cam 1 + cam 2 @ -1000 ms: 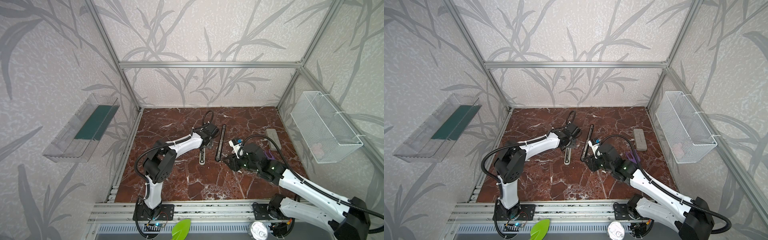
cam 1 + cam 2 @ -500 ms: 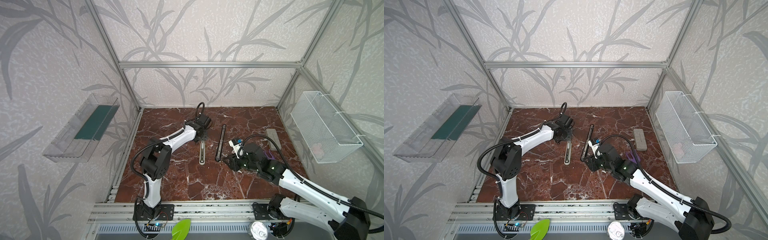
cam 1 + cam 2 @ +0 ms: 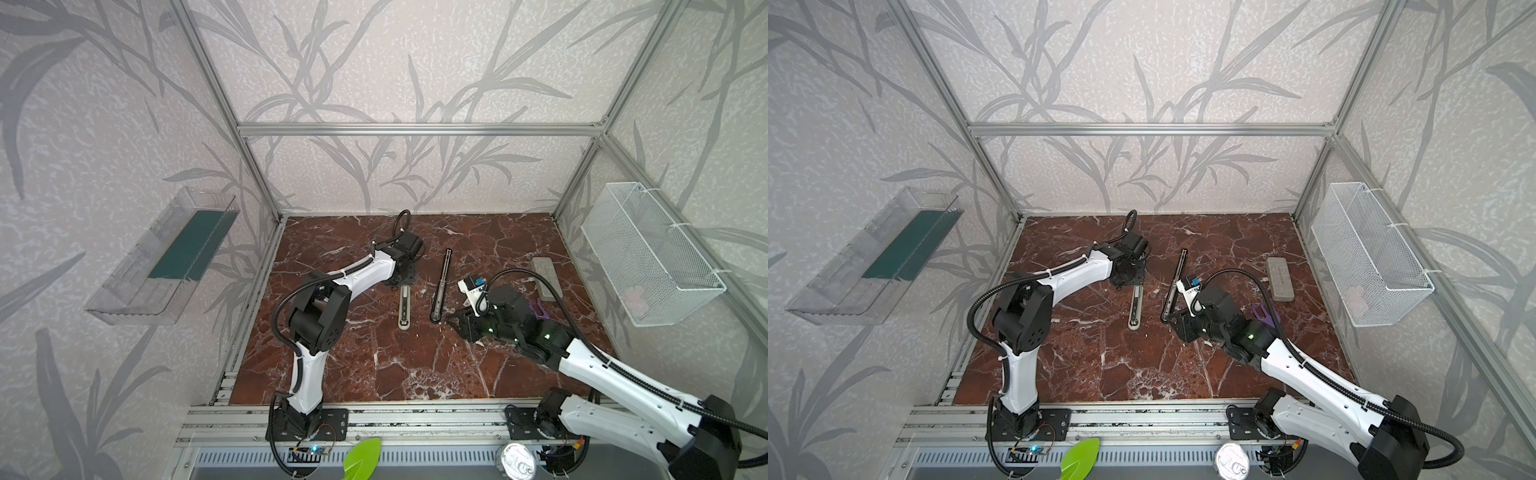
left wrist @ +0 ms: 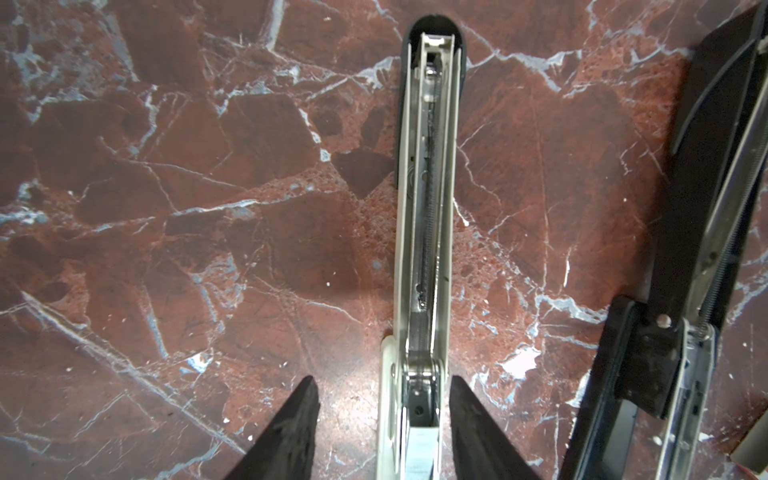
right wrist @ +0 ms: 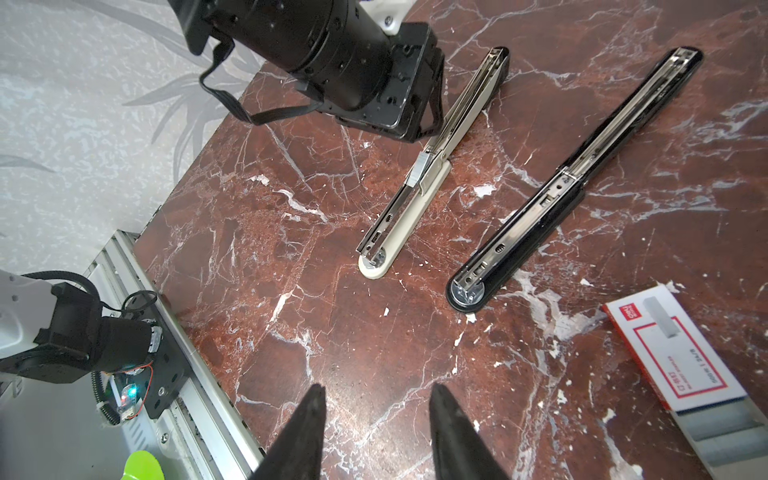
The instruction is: Load the staples into the stapler
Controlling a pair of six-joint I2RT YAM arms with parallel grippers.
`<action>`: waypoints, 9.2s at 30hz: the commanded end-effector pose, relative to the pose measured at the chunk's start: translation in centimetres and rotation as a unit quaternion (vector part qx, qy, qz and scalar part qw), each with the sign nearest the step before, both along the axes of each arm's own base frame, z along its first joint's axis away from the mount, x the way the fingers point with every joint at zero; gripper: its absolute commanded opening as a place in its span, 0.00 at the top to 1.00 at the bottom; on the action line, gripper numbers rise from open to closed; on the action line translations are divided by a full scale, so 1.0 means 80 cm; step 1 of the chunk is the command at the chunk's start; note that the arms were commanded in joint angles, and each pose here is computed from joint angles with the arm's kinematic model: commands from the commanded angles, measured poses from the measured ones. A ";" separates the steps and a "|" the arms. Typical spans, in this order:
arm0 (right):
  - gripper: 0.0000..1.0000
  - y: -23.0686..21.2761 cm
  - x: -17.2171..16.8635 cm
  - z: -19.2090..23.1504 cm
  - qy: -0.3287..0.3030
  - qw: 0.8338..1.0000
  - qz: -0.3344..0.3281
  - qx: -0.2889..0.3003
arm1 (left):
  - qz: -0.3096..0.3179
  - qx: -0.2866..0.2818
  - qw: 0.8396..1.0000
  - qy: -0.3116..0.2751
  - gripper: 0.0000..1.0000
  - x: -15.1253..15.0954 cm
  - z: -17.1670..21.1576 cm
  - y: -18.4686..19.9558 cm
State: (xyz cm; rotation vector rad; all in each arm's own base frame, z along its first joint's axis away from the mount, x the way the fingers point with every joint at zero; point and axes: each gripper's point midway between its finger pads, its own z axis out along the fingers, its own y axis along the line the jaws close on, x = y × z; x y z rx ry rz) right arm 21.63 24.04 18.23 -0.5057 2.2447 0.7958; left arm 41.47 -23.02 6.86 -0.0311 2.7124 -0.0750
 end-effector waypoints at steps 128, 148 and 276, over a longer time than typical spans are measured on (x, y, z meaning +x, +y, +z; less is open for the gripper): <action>0.58 -0.005 0.004 0.013 -0.020 1.000 -0.015 0.005 | -0.036 0.015 0.997 0.063 0.59 -0.145 -0.037 0.013; 0.51 0.000 0.018 0.003 -0.014 1.000 -0.027 -0.004 | -0.047 -0.009 0.998 0.050 0.45 -0.153 -0.018 -0.004; 0.45 0.072 0.308 -0.098 0.191 0.928 -0.092 0.306 | -0.295 -0.042 0.949 -0.098 1.00 -0.021 0.040 -0.072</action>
